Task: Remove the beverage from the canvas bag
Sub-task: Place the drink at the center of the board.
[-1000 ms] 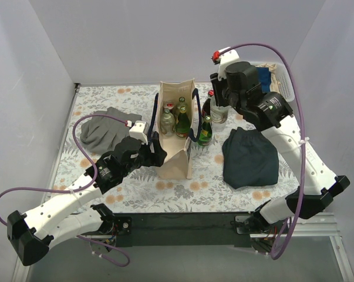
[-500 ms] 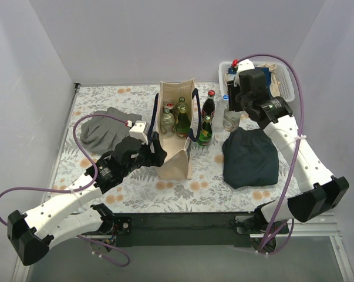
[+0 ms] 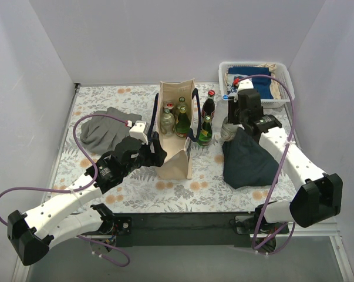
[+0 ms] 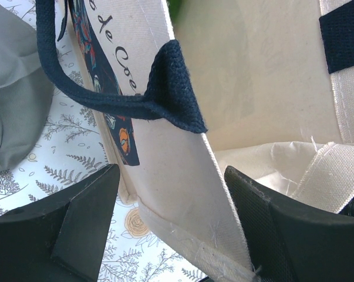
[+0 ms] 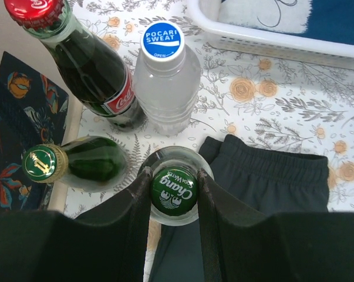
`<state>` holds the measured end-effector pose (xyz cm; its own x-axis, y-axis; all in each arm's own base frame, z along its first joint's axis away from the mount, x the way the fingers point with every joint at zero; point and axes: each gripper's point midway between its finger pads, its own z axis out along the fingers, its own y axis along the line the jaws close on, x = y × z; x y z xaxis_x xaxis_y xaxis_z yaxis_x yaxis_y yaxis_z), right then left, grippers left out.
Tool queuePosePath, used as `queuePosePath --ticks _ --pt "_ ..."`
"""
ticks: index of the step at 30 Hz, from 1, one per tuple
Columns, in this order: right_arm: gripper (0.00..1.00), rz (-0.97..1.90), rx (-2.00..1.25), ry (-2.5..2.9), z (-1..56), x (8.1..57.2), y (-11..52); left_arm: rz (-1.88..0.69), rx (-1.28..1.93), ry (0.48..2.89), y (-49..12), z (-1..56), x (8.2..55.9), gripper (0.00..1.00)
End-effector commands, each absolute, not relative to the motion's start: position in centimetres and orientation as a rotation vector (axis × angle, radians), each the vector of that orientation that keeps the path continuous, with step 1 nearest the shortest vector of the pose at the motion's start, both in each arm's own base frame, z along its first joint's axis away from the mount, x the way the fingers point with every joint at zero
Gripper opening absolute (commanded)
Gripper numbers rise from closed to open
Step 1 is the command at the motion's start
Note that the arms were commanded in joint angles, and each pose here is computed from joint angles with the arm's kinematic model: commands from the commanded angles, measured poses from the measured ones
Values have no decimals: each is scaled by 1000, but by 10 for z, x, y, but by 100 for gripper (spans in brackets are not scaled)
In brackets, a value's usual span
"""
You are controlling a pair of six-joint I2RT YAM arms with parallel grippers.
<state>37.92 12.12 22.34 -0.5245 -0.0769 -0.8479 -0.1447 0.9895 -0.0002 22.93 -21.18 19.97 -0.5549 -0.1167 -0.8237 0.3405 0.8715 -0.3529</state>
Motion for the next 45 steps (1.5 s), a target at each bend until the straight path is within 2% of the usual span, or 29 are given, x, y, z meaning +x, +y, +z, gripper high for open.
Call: queuePosePath --ticks 1,38,40,41,44,45 --pt "1 205 -84 1784 305 405 134 -513 217 2156 -199 175 220 70" --pt "1 313 -147 1782 229 416 161 -485 214 2173 -198 170 222 71" --pt "8 319 -150 1782 229 416 163 -487 218 2177 -199 169 222 70" --pt "16 319 -153 1782 229 415 163 -487 219 2175 -199 170 222 70" --pt "29 331 -157 1788 228 414 167 -495 218 2171 -199 171 222 70" --pt "31 329 -163 1794 226 413 167 -496 218 2169 -199 172 222 70"
